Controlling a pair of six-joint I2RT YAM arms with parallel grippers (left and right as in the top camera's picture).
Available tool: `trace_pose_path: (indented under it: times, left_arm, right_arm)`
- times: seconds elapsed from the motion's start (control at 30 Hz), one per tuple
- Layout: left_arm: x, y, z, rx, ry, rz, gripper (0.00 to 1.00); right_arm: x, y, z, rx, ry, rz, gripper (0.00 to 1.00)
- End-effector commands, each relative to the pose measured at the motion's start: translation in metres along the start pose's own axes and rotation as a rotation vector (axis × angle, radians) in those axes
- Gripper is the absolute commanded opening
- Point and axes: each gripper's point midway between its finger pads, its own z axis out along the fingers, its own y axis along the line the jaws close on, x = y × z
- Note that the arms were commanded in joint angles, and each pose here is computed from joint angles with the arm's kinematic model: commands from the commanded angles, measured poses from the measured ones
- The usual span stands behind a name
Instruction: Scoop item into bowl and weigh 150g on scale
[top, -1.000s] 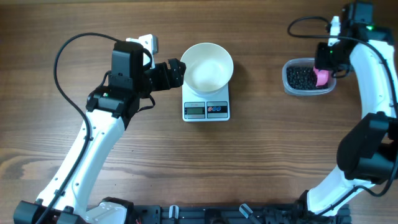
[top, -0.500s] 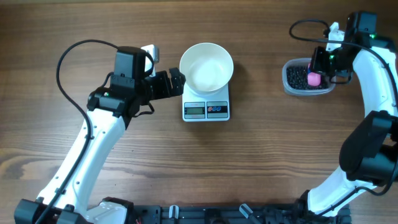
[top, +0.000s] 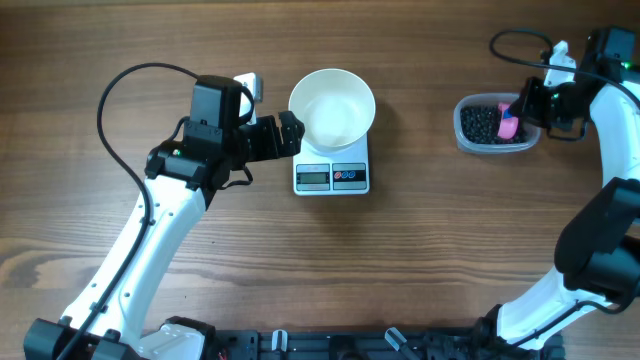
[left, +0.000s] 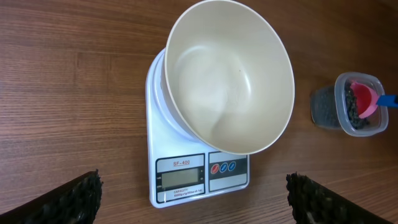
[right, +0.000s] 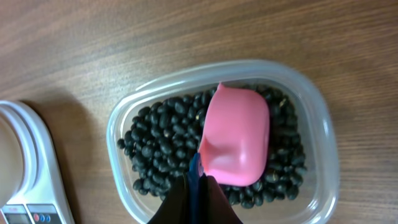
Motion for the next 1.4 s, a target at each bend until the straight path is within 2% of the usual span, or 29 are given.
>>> trace_pose_path:
  times: [0.0, 0.2, 0.27, 0.37, 0.47, 0.5, 0.53, 0.63, 0.7, 0.9, 1.1, 1.3, 1.33, 1.37]
  left_arm:
    - [0.001, 0.001, 0.003, -0.012, 0.009, 0.008, 1.00]
    - [0.004, 0.004, 0.005, -0.019, 0.023, 0.004, 1.00]
    - [0.006, 0.005, 0.008, -0.023, 0.033, 0.001, 1.00]
    - [0.012, 0.007, 0.015, -0.031, 0.062, 0.000, 1.00]
    - [0.014, 0.005, 0.017, -0.029, 0.069, 0.005, 1.00]
    - [0.013, 0.005, 0.017, -0.028, 0.067, 0.005, 1.00]
    - [0.013, 0.005, 0.017, -0.028, 0.065, 0.006, 1.00]
    - [0.013, 0.005, 0.017, -0.028, 0.066, 0.005, 1.00]
    - [0.013, 0.005, 0.017, -0.028, 0.066, 0.005, 1.00]
    - [0.013, 0.005, 0.017, -0.028, 0.066, 0.006, 1.00]
    - [0.013, 0.005, 0.017, -0.028, 0.066, 0.005, 1.00]
    - [0.013, 0.005, 0.017, -0.028, 0.066, 0.005, 1.00]
    - [0.013, 0.005, 0.017, -0.028, 0.066, 0.006, 0.98]
    - [0.013, 0.005, 0.017, -0.028, 0.066, 0.005, 0.92]
  right_arm:
    - [0.012, -0.023, 0.021, -0.019, 0.044, 0.103, 0.06]
    - [0.030, -0.027, 0.020, -0.054, 0.098, 0.155, 0.07]
    - [0.030, -0.028, 0.024, -0.055, 0.091, 0.152, 0.18]
    - [0.029, -0.029, 0.025, -0.055, 0.082, 0.148, 0.24]
    - [0.028, -0.025, 0.025, -0.081, 0.080, 0.150, 0.50]
    - [0.028, -0.025, 0.025, -0.080, 0.079, 0.149, 0.56]
    - [0.027, -0.025, 0.025, -0.080, 0.073, 0.147, 0.66]
    - [0.024, -0.025, 0.025, -0.079, 0.062, 0.141, 0.79]
    - [0.020, -0.027, 0.026, -0.074, 0.048, 0.135, 1.00]
    - [0.005, -0.021, 0.008, -0.076, 0.013, 0.120, 1.00]
    - [-0.031, -0.009, -0.033, -0.062, -0.127, 0.058, 1.00]
    - [-0.036, -0.024, -0.037, 0.032, -0.153, 0.053, 1.00]
    - [-0.036, -0.024, -0.037, 0.032, -0.153, 0.053, 1.00]
    - [-0.036, -0.024, -0.037, 0.032, -0.153, 0.053, 1.00]
